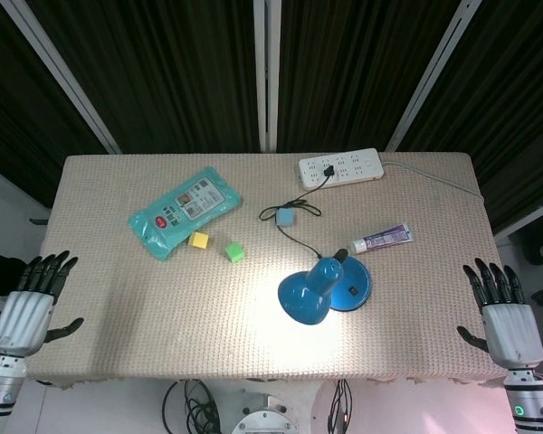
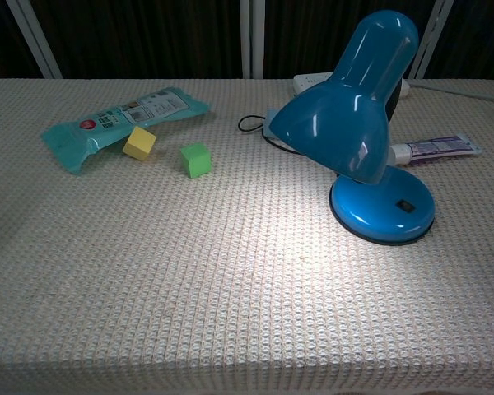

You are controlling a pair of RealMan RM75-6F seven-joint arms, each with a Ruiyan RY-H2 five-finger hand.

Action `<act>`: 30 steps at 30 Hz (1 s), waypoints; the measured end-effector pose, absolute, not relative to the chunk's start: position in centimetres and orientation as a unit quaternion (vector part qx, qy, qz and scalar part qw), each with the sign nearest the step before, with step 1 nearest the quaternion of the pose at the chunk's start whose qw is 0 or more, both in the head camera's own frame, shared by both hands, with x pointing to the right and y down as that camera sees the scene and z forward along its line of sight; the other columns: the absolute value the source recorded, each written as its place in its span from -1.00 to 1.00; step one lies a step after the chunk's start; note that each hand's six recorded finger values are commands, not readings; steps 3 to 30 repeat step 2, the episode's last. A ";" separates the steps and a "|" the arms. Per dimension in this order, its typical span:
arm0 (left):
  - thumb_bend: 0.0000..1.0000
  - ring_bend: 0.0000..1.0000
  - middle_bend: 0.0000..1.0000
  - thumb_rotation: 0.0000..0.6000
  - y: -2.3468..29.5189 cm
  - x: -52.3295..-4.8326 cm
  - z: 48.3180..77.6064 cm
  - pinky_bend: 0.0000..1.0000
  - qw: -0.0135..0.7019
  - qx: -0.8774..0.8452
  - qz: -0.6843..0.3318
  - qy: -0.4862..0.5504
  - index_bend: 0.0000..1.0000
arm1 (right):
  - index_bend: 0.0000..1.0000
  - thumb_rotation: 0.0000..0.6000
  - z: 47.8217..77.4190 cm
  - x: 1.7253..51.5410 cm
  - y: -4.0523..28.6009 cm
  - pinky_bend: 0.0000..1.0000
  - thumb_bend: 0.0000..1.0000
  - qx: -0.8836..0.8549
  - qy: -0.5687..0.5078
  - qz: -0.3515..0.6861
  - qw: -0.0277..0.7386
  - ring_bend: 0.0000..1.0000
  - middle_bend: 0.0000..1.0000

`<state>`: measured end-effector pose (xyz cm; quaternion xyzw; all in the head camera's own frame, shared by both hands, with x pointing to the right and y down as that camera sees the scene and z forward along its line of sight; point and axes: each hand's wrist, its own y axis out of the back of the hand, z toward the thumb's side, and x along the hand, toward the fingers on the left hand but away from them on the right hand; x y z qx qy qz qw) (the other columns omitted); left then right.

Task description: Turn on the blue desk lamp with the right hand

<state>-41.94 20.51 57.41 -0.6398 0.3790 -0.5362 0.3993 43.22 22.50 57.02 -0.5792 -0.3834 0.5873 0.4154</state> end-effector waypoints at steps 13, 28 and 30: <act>-0.76 -1.00 -1.00 1.00 20.5 -41.9 57.3 -1.00 0.402 -0.638 -0.535 0.380 -1.00 | -1.00 1.00 56.5 43.8 22.6 -1.00 -1.00 -0.570 -0.394 0.587 0.418 -1.00 -1.00; -0.76 -1.00 -1.00 1.00 20.5 -41.9 57.3 -1.00 0.402 -0.638 -0.535 0.380 -1.00 | -1.00 1.00 56.5 43.8 22.6 -1.00 -1.00 -0.570 -0.394 0.587 0.418 -1.00 -1.00; -0.76 -1.00 -1.00 1.00 20.5 -41.9 57.3 -1.00 0.402 -0.638 -0.535 0.380 -1.00 | -1.00 1.00 56.5 43.8 22.6 -1.00 -1.00 -0.570 -0.394 0.587 0.418 -1.00 -1.00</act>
